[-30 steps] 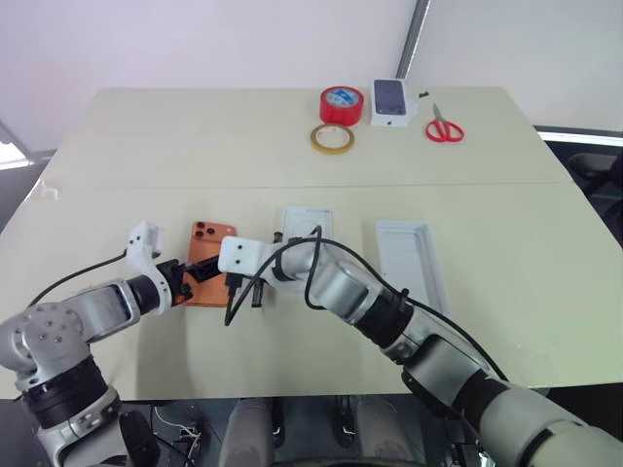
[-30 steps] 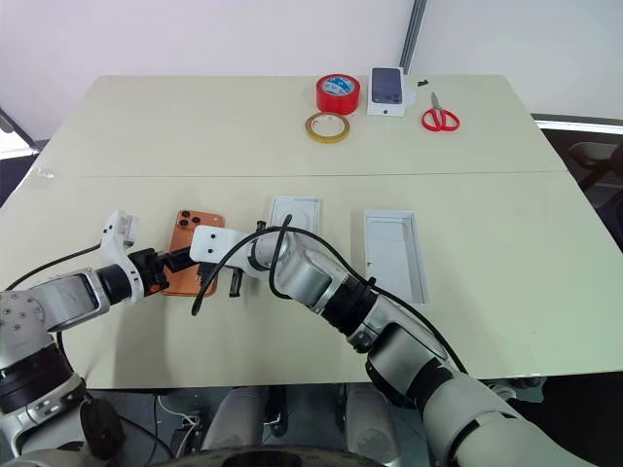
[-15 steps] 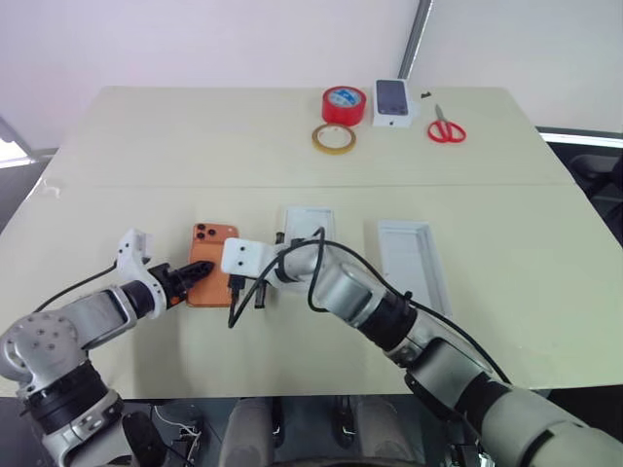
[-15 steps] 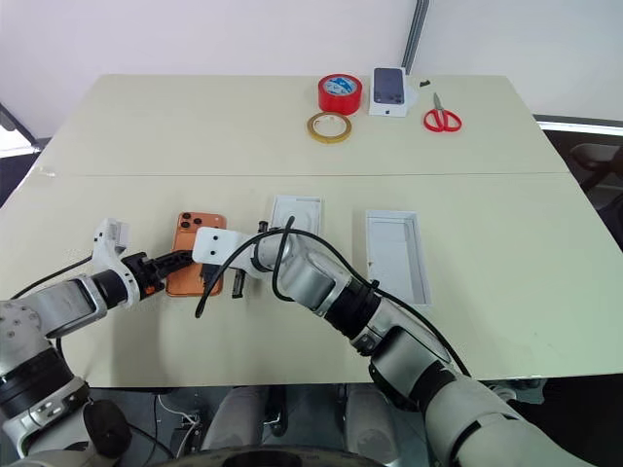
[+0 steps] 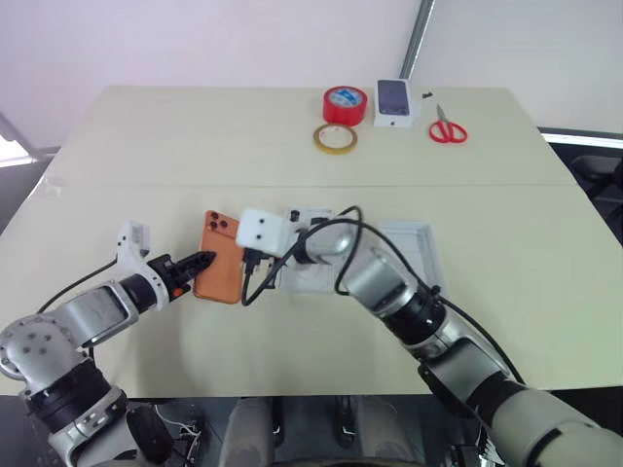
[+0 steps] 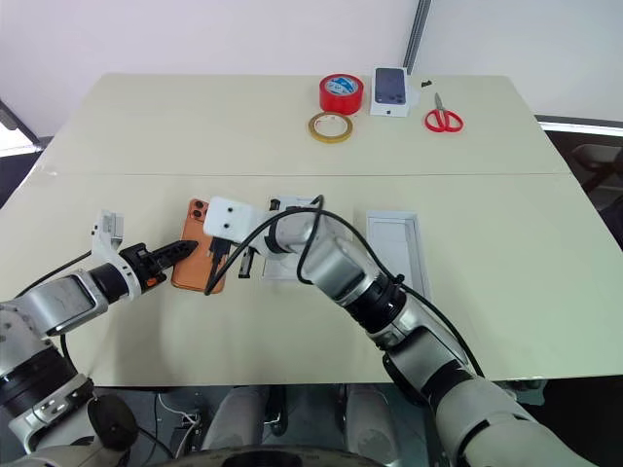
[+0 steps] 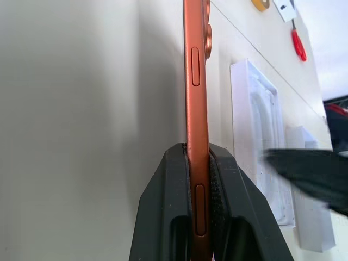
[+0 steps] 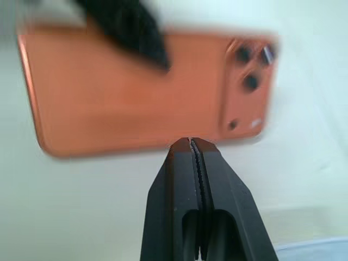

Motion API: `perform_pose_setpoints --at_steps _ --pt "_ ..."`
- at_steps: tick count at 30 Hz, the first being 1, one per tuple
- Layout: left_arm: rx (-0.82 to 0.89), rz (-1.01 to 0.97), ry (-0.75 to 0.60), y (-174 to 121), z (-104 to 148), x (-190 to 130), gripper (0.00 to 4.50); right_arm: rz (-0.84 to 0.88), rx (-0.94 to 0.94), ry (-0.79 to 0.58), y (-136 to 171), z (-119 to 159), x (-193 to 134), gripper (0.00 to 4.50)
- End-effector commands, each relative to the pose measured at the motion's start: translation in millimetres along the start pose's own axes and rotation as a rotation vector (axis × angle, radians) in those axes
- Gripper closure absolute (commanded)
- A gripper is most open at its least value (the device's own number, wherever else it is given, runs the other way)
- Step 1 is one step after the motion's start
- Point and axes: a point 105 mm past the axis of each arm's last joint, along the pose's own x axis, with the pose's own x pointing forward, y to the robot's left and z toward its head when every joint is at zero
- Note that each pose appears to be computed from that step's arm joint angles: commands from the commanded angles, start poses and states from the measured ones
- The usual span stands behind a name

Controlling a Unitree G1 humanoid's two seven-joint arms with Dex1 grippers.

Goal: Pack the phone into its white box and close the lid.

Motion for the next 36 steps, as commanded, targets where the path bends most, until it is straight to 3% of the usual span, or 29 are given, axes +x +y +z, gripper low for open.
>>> perform_pose_setpoints --at_steps 1,9,12,18,36 --pt "0.02 -0.139 -0.073 -35.4 18.9 5.8 4.48 -0.015 -0.015 -0.131 -10.9 16.7 -32.6 4.5" --pt "-0.01 -0.31 0.008 -98.7 -6.1 47.4 4.48 -0.027 0.117 -0.163 -25.7 -16.1 -99.5 4.5" --pt "-0.043 -0.298 0.05 -108.1 -19.4 67.3 4.48 -0.069 0.199 -0.107 -30.5 -42.3 -123.0 4.5" --pt "-0.066 -0.264 0.114 -112.8 -37.5 88.8 4.48 -0.176 0.193 0.045 -33.5 -84.3 -152.4 4.5" --pt "-0.098 -0.184 0.142 -101.3 -50.7 98.8 4.48 -0.244 0.168 0.098 -39.0 -101.6 -157.3 4.5"
